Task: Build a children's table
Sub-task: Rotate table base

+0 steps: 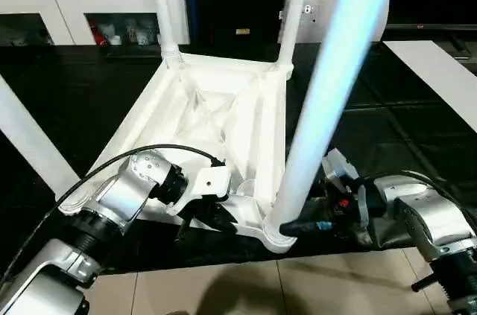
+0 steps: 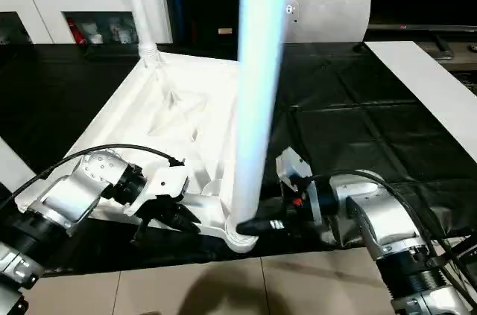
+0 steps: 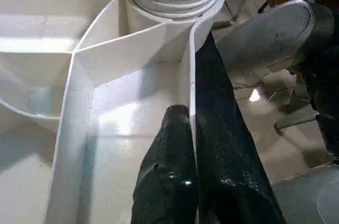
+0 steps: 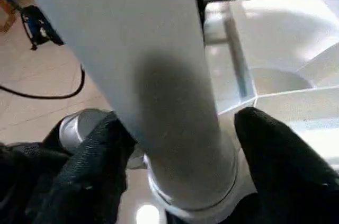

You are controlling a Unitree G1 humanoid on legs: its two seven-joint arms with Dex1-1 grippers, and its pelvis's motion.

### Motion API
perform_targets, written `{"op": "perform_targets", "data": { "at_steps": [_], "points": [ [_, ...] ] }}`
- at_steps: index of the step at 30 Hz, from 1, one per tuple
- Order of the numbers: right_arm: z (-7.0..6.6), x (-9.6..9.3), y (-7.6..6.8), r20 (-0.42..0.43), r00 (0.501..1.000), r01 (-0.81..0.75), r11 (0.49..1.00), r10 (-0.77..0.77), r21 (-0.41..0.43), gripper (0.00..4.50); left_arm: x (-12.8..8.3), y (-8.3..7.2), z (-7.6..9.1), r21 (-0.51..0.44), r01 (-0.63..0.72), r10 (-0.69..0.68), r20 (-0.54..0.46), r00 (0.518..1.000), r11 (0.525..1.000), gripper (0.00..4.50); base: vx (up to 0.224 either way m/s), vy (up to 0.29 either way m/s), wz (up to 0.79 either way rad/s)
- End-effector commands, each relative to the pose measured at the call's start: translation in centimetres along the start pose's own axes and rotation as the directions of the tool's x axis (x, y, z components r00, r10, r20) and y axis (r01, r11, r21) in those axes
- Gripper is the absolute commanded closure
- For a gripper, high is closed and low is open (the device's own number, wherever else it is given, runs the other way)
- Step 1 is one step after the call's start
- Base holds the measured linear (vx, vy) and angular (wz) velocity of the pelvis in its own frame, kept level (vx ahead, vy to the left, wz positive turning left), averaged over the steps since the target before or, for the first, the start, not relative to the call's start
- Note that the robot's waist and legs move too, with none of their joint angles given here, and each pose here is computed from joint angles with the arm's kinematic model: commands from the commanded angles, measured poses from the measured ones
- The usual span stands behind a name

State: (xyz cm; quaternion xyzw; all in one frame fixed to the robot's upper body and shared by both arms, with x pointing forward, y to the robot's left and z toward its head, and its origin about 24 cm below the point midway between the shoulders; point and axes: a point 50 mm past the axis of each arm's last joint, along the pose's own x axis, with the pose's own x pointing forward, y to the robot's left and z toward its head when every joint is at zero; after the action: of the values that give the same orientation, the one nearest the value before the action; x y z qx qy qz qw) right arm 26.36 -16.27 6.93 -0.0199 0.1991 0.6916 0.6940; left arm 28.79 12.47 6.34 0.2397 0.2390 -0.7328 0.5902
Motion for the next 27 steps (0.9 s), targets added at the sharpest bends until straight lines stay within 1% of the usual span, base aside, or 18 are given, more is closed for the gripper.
{"op": "perform_targets", "data": {
  "at_steps": [1,6,7,10,14,19,20,23,25,26,27],
  "points": [
    [0.6,0.0,-0.1,-0.003,1.0,-0.021,1.0,0.021,-0.009,1.63,0.0,0.2,1.3,0.073,0.046,-0.045,-0.008,0.999,0.996,4.5,0.0,0.0,0.0],
    [0.5,0.2,-0.1,0.003,0.999,-0.034,0.999,0.034,-0.001,2.07,0.0,0.3,1.3,0.074,0.021,-0.022,0.001,1.0,0.997,4.5,0.0,0.0,0.0],
    [0.4,0.2,-0.1,0.005,0.999,-0.038,0.999,0.038,0.001,2.07,0.0,0.3,1.2,0.073,0.02,-0.021,0.003,1.0,0.997,4.5,0.0,0.0,0.0],
    [0.3,0.4,0.1,0.007,0.998,-0.055,0.998,0.055,0.013,2.3,0.0,0.3,1.0,0.071,0.021,-0.021,0.001,1.0,0.997,4.5,0.0,0.0,0.0],
    [0.1,0.4,0.4,0.007,0.998,-0.067,0.998,0.067,0.021,2.39,0.0,0.2,0.9,0.07,0.022,-0.022,-0.001,1.0,0.997,4.5,0.0,0.0,0.0],
    [-0.1,1.1,0.9,0.064,0.997,-0.04,0.998,0.037,0.049,2.41,-0.1,0.6,1.0,0.029,-0.038,0.037,0.032,0.999,0.999,4.5,0.0,0.0,0.0],
    [-0.2,1.5,0.9,0.085,0.996,-0.004,0.998,-0.001,0.058,2.41,0.0,0.8,1.1,0.003,-0.077,0.077,0.049,0.996,0.997,4.5,0.0,0.0,0.0],
    [-0.5,2.7,0.7,0.097,0.988,0.115,0.991,-0.121,0.068,2.41,0.3,1.2,1.7,-0.053,-0.167,0.171,0.101,0.98,0.985,4.5,0.0,0.0,0.0],
    [-0.7,3.9,0.3,0.114,0.967,0.219,0.972,-0.229,0.088,2.43,0.6,1.6,2.2,-0.107,-0.247,0.26,0.138,0.956,0.963,4.5,0.0,0.0,0.0],
    [-0.7,3.9,0.3,0.114,0.967,0.219,0.972,-0.229,0.088,2.44,0.6,1.6,2.2,-0.107,-0.247,0.26,0.138,0.956,0.963,4.5,0.0,0.0,0.0],
    [-0.5,5.3,-0.8,0.157,0.902,0.378,0.912,-0.401,0.158,2.46,1.0,2.3,3.0,-0.193,-0.357,0.389,0.162,0.907,0.914,4.5,0.0,0.0,0.0]
  ]
}}
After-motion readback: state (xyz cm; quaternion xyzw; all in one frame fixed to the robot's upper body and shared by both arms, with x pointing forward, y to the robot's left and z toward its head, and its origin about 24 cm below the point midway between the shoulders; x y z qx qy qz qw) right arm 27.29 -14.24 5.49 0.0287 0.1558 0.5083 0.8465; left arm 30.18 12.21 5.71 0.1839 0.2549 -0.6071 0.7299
